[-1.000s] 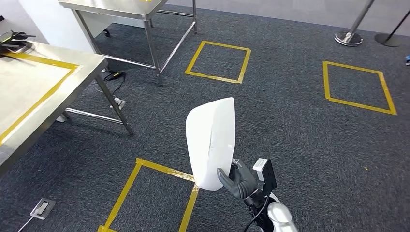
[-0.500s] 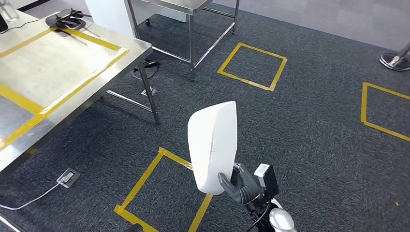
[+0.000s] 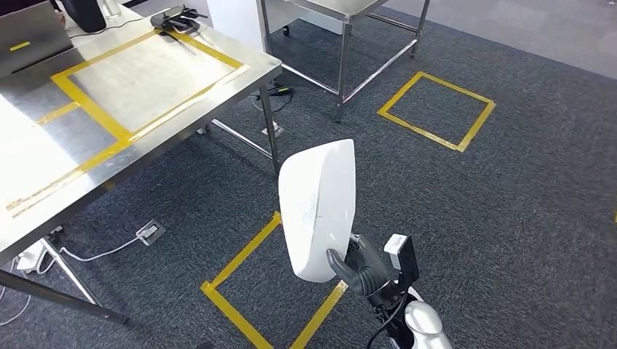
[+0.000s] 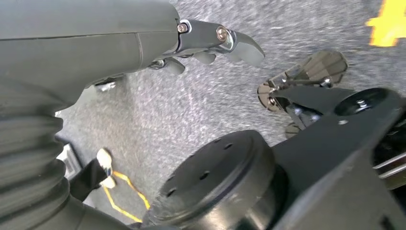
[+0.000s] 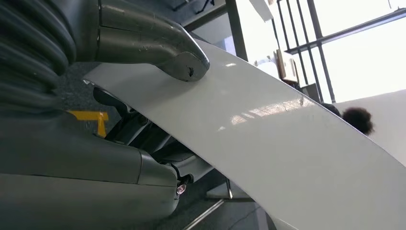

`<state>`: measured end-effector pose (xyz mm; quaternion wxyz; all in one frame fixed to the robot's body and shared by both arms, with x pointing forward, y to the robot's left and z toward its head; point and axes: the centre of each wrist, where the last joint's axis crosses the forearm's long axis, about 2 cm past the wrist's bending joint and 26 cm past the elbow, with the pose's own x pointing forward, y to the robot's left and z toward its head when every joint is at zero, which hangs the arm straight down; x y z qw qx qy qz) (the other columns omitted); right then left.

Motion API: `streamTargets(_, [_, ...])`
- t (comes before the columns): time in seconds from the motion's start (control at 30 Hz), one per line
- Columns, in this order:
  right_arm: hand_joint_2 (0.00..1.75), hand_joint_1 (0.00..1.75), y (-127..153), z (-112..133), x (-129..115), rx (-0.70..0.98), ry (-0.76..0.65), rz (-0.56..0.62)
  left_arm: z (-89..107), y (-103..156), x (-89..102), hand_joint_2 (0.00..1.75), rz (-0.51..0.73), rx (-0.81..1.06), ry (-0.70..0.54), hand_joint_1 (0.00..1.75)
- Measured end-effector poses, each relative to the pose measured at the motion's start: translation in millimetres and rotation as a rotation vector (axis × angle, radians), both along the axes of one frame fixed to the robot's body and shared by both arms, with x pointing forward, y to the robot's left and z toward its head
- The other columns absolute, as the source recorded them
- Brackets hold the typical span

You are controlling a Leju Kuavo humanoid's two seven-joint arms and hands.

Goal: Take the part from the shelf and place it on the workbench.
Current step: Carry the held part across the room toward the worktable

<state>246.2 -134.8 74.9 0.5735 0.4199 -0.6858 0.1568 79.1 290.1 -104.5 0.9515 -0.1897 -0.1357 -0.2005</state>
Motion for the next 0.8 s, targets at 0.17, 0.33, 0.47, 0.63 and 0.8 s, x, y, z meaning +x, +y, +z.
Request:
streamTargets(0.17, [1.75,1.75,-0.2,-2.5,-0.5,-0.005,0.009,-0.002,-0.3,-0.6,-1.9,1.75,-0.002,0.001,0.008,0.00])
streamTargets(0.33, [1.75,1.75,-0.5,-3.3,1.9,-0.007,0.007,-0.002,-1.3,-1.6,-7.3,1.75,-0.003,0.001,0.023,0.00])
streamTargets(0.47, [1.75,1.75,-1.3,-7.6,0.1,-0.015,0.021,0.000,-1.0,-2.4,-5.9,1.75,-0.004,0.000,0.021,0.00])
streamTargets(0.63, [1.75,1.75,-1.6,-8.8,0.3,-0.020,0.025,0.001,-1.2,-3.2,-6.6,1.75,-0.002,-0.004,0.019,0.00])
streamTargets(0.8, [1.75,1.75,-0.2,-7.4,1.5,-0.017,0.023,0.005,-1.5,-3.2,-8.9,1.75,0.000,-0.006,0.020,0.00])
